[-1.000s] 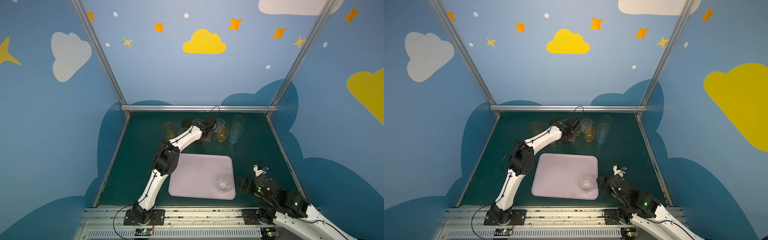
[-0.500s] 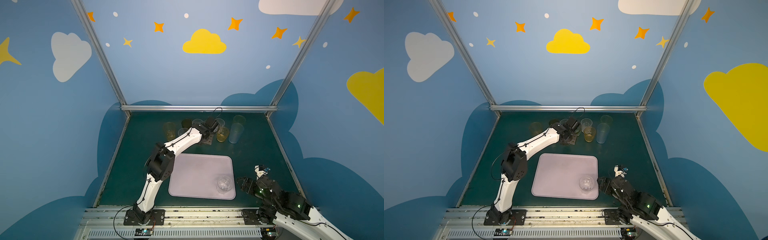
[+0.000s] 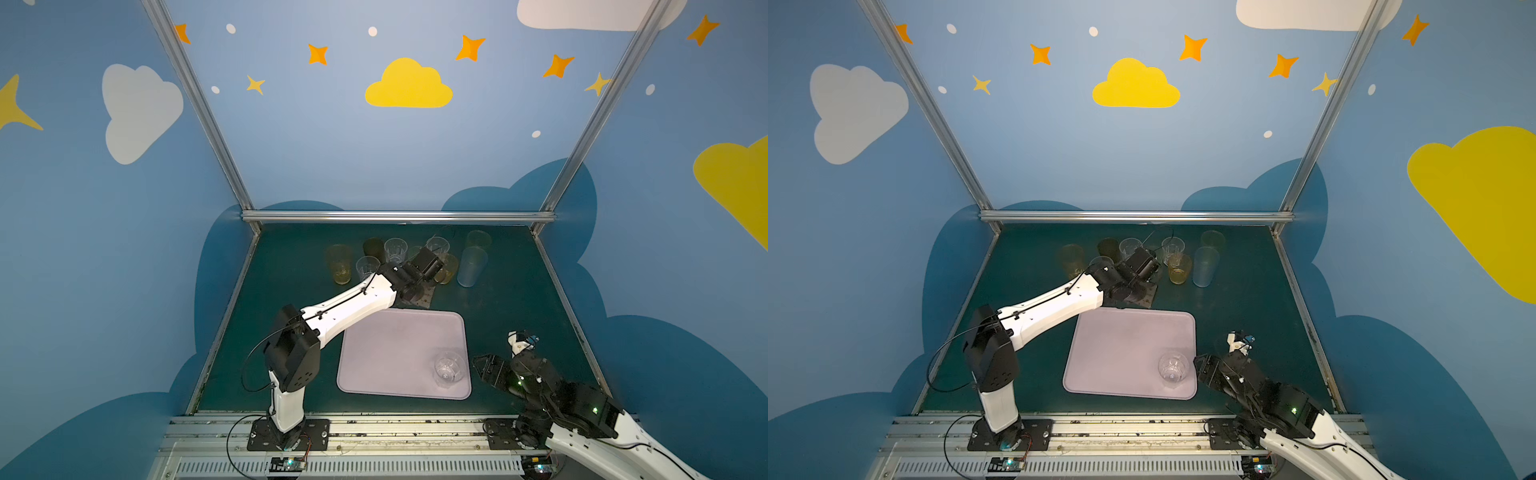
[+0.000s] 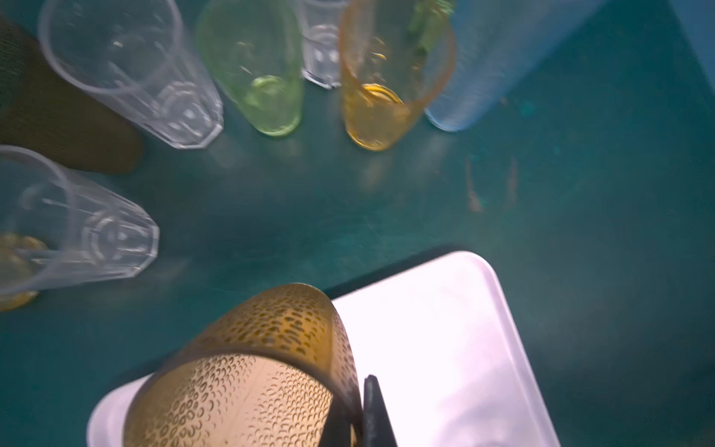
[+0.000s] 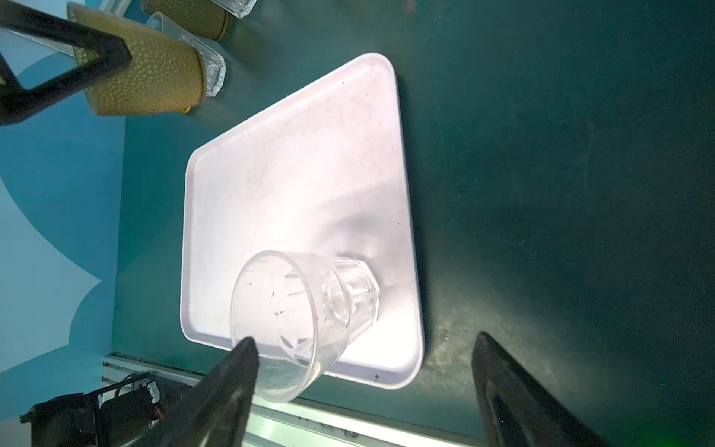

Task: Place the glasses into the tray
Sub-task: 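Close the left gripper on the amber glass and lift it over the tray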

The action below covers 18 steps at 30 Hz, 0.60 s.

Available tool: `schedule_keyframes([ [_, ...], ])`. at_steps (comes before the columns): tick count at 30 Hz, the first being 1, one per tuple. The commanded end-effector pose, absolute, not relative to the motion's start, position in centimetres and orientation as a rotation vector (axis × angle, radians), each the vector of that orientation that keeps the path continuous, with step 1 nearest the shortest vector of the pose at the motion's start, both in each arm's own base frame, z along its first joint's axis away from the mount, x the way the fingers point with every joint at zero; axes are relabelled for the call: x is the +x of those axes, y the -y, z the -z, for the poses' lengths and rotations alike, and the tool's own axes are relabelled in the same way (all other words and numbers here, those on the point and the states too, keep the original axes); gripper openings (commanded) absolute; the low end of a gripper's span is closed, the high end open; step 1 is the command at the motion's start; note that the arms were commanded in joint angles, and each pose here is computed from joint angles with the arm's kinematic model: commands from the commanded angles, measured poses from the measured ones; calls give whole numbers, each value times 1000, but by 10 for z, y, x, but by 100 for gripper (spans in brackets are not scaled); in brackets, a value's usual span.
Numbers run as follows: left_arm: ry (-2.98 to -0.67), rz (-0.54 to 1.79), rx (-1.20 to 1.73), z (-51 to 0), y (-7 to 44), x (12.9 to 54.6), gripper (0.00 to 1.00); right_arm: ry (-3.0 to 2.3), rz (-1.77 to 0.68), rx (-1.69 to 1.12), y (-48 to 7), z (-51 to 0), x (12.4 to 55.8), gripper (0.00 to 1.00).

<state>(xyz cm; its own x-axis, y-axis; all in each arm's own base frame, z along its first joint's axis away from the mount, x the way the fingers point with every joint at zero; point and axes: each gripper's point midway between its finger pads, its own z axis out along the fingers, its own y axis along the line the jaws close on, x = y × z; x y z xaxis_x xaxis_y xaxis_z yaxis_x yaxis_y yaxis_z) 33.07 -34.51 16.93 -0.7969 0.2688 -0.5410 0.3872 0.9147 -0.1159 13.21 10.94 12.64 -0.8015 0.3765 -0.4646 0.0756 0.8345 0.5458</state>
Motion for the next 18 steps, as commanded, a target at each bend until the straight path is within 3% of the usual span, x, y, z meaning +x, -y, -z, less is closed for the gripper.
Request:
schedule_keyframes([
  [1, -2550, 378, 485, -174, 356, 313, 4, -2441, -679, 350, -104, -128, 130, 86],
  [18, -2664, 482, 631, -128, 397, 251, 4, -2385, -810, 361, -105, -129, 124, 86],
])
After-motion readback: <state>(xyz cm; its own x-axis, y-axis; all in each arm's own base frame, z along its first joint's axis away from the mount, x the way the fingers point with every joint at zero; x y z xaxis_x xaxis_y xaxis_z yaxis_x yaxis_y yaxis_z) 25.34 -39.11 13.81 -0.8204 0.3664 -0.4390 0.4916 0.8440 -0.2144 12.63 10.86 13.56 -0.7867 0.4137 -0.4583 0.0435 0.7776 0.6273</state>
